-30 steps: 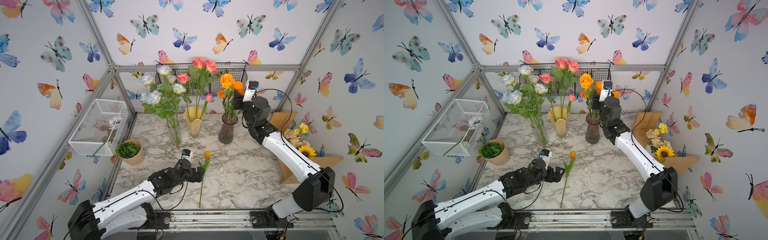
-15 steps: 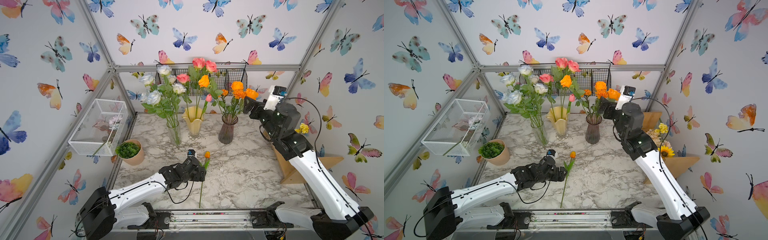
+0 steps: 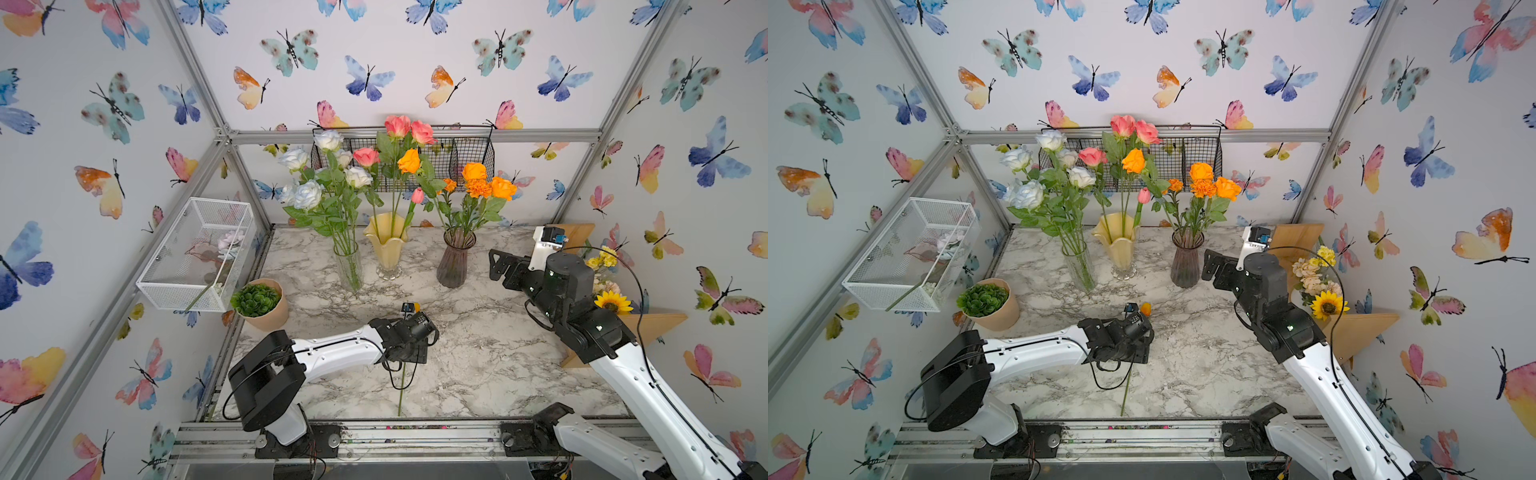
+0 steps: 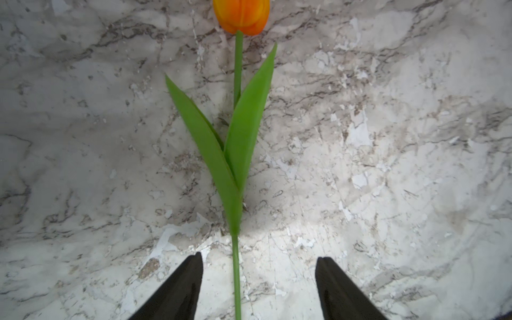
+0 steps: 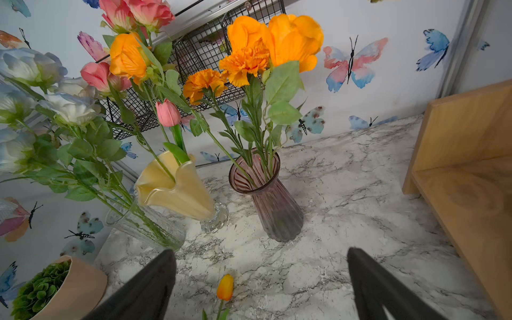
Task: Arrange the flowers in different vases according to their colors
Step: Pick up the flower at the center of the board.
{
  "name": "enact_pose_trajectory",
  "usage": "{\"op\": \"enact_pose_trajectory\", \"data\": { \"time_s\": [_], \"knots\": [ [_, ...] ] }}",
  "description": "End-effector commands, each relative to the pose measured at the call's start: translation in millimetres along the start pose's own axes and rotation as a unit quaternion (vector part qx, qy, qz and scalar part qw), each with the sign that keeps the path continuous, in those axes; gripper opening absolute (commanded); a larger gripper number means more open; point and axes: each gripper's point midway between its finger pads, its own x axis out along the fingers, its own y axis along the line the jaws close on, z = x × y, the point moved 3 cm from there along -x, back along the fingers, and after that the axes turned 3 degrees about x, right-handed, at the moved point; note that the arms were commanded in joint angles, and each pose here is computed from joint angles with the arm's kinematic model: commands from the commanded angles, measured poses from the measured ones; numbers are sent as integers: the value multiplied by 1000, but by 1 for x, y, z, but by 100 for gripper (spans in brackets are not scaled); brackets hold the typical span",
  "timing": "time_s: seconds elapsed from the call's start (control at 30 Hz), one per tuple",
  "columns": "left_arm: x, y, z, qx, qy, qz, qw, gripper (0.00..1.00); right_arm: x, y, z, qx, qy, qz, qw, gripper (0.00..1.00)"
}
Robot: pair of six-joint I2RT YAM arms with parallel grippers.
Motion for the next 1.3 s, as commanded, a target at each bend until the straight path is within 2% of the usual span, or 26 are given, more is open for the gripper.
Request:
{"op": "enact_pose_trajectory", "data": {
  "time_s": [0.0,0.23,0.37,0.43,0.6,0.77,0.97,1.13,1.27],
  "knots": [
    [9,13,1,-7,14,53,998,68,-6,-3,-7,-2,3,4,1000,98],
    [35,19,1,-20,42,75,996,65,-9,-9,-7,-16,-7,-7,1000,98],
    [44,23,4,-23,51,83,995,58,-10,-9,-4,-21,-15,-8,1000,98],
    [48,24,6,-23,54,85,995,52,-12,-9,-1,-22,-20,-9,1000,98],
    [54,20,11,-15,57,83,995,27,-17,-12,4,-25,-35,-16,999,99],
    [51,7,16,5,44,68,997,13,-24,-17,9,-26,-52,-26,998,99],
    [20,-26,39,70,-26,49,996,0,-21,-19,-3,-17,-43,-18,999,99],
    [-25,-38,69,81,-100,28,991,0,-17,-22,-13,-2,-32,-22,999,99],
    [-76,-48,103,95,-187,2,978,0,-18,-24,-15,9,-46,-16,999,99]
  ]
}}
